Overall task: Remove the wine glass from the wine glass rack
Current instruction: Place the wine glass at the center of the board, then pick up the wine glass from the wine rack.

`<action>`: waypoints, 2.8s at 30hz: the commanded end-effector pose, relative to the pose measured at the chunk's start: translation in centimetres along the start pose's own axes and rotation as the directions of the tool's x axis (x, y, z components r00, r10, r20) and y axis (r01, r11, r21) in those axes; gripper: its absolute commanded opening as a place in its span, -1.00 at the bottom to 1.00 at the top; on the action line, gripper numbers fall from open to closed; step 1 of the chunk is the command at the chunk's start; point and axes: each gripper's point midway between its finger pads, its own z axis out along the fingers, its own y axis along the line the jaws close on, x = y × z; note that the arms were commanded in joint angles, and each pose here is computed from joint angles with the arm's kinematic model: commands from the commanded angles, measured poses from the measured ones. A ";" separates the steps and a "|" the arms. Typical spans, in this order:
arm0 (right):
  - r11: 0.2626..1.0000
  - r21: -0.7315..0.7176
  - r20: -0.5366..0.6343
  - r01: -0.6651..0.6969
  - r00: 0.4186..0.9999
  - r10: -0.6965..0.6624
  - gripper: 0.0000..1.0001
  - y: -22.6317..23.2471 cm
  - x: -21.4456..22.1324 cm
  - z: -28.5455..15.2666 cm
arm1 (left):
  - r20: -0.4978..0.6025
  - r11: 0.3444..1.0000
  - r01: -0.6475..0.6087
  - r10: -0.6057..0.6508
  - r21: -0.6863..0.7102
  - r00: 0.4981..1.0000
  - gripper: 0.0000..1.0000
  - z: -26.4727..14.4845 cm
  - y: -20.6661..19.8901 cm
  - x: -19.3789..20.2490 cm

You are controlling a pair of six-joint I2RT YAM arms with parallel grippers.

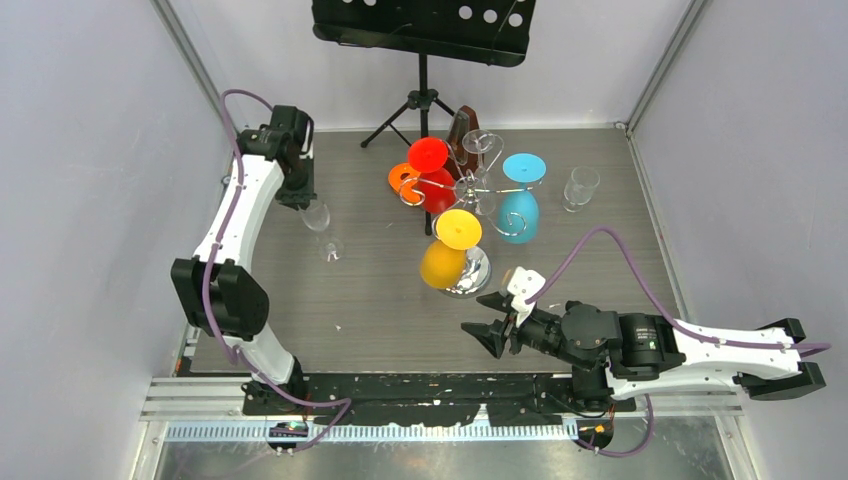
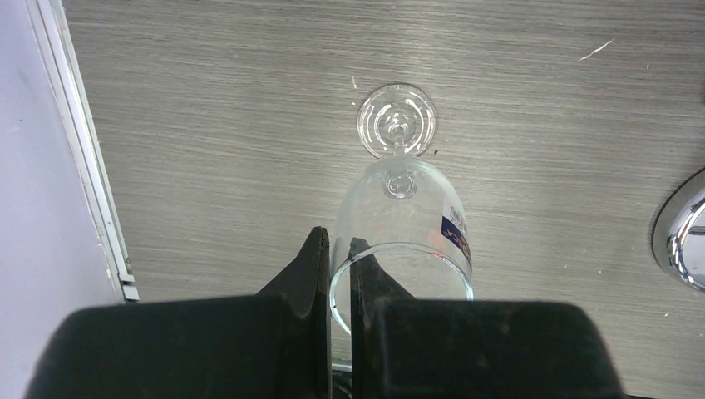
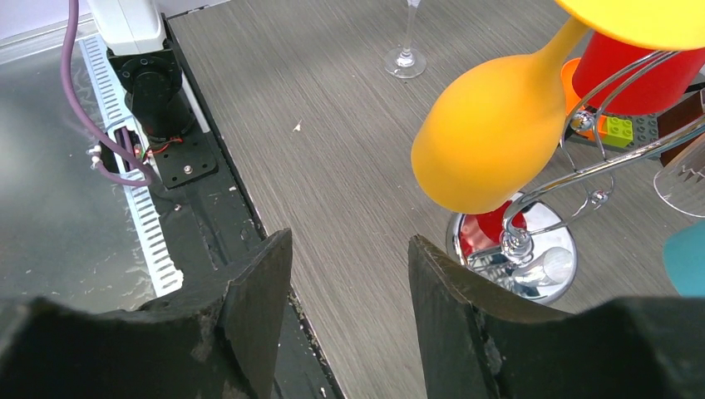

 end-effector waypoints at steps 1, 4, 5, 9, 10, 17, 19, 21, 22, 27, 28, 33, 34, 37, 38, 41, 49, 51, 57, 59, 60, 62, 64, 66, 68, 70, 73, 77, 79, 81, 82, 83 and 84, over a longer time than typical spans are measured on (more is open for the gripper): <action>0.999 -0.001 0.060 -0.039 0.997 0.039 0.20 0.1 -1.5 0.0 | 0.080 1.000 0.003 -0.003 0.000 0.997 -1.00 -0.8 0.0 -2.1; 0.999 0.003 0.063 -0.049 0.997 0.049 0.22 0.0 -1.5 -0.1 | 0.083 1.000 0.003 -0.004 0.007 0.997 -1.00 -0.9 -0.1 -2.0; 0.999 0.006 0.063 -0.051 0.997 0.050 0.22 -0.1 -1.5 -0.1 | 0.085 1.000 0.003 -0.004 0.010 0.996 -0.92 -1.0 -0.1 -2.0; 0.998 0.008 0.062 -0.059 0.996 0.058 0.25 -0.1 -1.6 -0.2 | 0.098 1.000 0.005 -0.006 0.012 0.995 -0.35 -1.6 0.0 -2.0; 0.998 0.010 0.065 -0.063 0.996 0.062 0.28 -0.2 -1.8 -0.2 | 0.105 1.000 0.007 -0.008 0.010 0.994 -0.20 -1.8 0.1 -2.0; 0.995 0.074 0.051 -0.063 0.997 0.060 0.45 -1.4 -2.5 -0.7 | 0.190 0.999 0.030 -0.032 0.012 0.981 0.15 -4.8 0.7 -2.3; 0.994 0.089 0.048 -0.061 0.997 0.057 0.48 -1.6 -2.9 -0.7 | 0.224 0.999 0.032 -0.034 0.013 0.974 0.20 -6.0 0.7 -2.3; 0.991 0.116 0.047 -0.071 0.997 0.065 0.49 -2.1 -3.4 -1.0 | 0.261 0.999 0.029 -0.035 0.025 0.965 0.29 -7.4 0.6 -2.2; 0.988 0.136 0.043 -0.070 0.997 0.064 0.50 -2.5 -3.8 -1.3 | 0.276 0.999 0.026 -0.034 0.031 0.961 0.31 -8.0 0.6 -2.0; 0.983 0.164 0.051 -0.081 0.996 0.074 0.54 -3.6 -6.5 -3.0 | 0.363 0.995 0.005 -0.042 0.101 0.931 0.42 -11.3 -0.1 -0.8; 0.982 0.171 0.041 -0.080 0.996 0.074 0.54 -3.8 -6.6 -3.4 | 0.377 0.993 0.001 -0.044 0.114 0.925 0.44 -11.9 -0.3 -0.5; 0.960 0.254 0.058 -0.116 0.993 0.104 0.56 -6.0 -8.9 -5.7 | 0.440 0.976 -0.062 -0.038 0.210 0.897 0.60 -14.3 -2.1 1.5; 0.957 0.263 0.062 -0.122 0.992 0.110 0.57 -6.2 -9.1 -6.0 | 0.449 0.971 -0.078 -0.033 0.228 0.893 0.60 -14.7 -2.5 2.0; 0.943 0.303 0.079 -0.140 0.989 0.121 0.59 -7.3 -10.2 -7.0 | 0.481 0.947 -0.132 -0.027 0.294 0.876 0.61 -16.1 -4.3 3.5; 0.938 0.308 0.087 -0.157 0.987 0.137 0.60 -7.4 -10.5 -7.1 | 0.492 0.936 -0.144 -0.035 0.321 0.870 0.62 -16.6 -4.8 3.9; 0.929 0.318 0.096 -0.190 0.981 0.167 0.61 -7.6 -11.4 -7.6 | 0.509 0.881 -0.199 -0.054 0.428 0.859 0.68 -18.0 -6.7 5.4; 0.880 0.367 0.137 -0.303 0.953 0.271 0.57 -8.3 -13.3 -8.0 | 0.528 0.694 -0.350 -0.052 0.630 0.847 0.76 -19.8 -10.6 9.5; 0.873 0.375 0.141 -0.313 0.950 0.279 0.56 -8.4 -13.8 -7.8 | 0.536 0.667 -0.370 -0.053 0.647 0.842 0.76 -19.8 -10.8 10.3; 0.855 0.427 0.101 -0.294 0.955 0.278 0.53 -10.2 -14.4 -5.5 | 0.532 0.654 -0.386 -0.031 0.651 0.846 0.78 -18.5 -10.7 12.4; 0.845 0.446 0.107 -0.296 0.954 0.278 0.53 -11.2 -14.8 -5.0 | 0.530 0.642 -0.393 -0.025 0.658 0.847 0.78 -18.1 -10.8 13.2; 0.848 0.438 0.107 -0.299 0.954 0.281 0.53 -11.3 -15.1 -4.6 | 0.532 0.637 -0.399 -0.022 0.660 0.846 0.78 -17.8 -10.8 13.5; 0.834 0.461 0.116 -0.303 0.952 0.283 0.52 -12.5 -15.5 -4.3 | 0.528 0.632 -0.402 -0.013 0.662 0.849 0.79 -17.2 -10.8 14.3; 0.806 0.501 0.128 -0.314 0.948 0.290 0.52 -14.2 -15.7 -4.2 | 0.527 0.632 -0.404 -0.010 0.662 0.850 0.79 -16.6 -10.8 14.8; 0.788 0.523 0.141 -0.326 0.944 0.298 0.51 -15.3 -15.9 -4.1 | 0.529 0.626 -0.406 -0.012 0.666 0.849 0.79 -16.3 -10.8 15.2; 0.771 0.541 0.151 -0.336 0.941 0.303 0.51 -16.4 -16.0 -4.1 | 0.530 0.615 -0.405 -0.025 0.677 0.848 0.79 -16.1 -11.0 15.5; 0.756 0.559 0.157 -0.341 0.939 0.307 0.51 -17.4 -16.0 -4.2 | 0.535 0.597 -0.405 -0.049 0.693 0.843 0.80 -15.7 -11.3 15.7; 0.732 0.582 0.162 -0.355 0.932 0.323 0.49 -18.9 -15.7 -4.2 | 0.525 0.580 -0.405 -0.047 0.707 0.850 0.81 -14.8 -11.7 16.4; 0.689 0.608 0.196 -0.395 0.915 0.352 0.46 -21.1 -15.3 -4.3 | 0.518 0.561 -0.412 -0.036 0.718 0.855 0.82 -13.9 -12.1 17.1; 0.669 0.611 0.222 -0.423 0.903 0.369 0.46 -22.2 -15.1 -4.3 | 0.513 0.541 -0.415 -0.036 0.732 0.858 0.82 -13.7 -12.4 17.5; 0.649 0.609 0.245 -0.456 0.886 0.393 0.46 -23.3 -14.8 -4.2 | 0.497 0.529 -0.403 -0.042 0.747 0.867 0.82 -13.4 -12.6 17.8; 0.632 0.609 0.260 -0.479 0.873 0.412 0.45 -24.0 -14.6 -4.3 | 0.486 0.515 -0.400 -0.038 0.758 0.873 0.82 -13.3 -12.9 18.1; 0.609 0.621 0.277 -0.493 0.865 0.418 0.43 -25.1 -14.2 -4.5 | 0.479 0.508 -0.396 -0.036 0.765 0.877 0.82 -13.2 -13.0 18.3; 0.612 0.600 0.281 -0.516 0.852 0.442 0.41 -25.2 -14.1 -4.1 | 0.475 0.508 -0.396 -0.030 0.765 0.879 0.82 -13.1 -12.9 18.5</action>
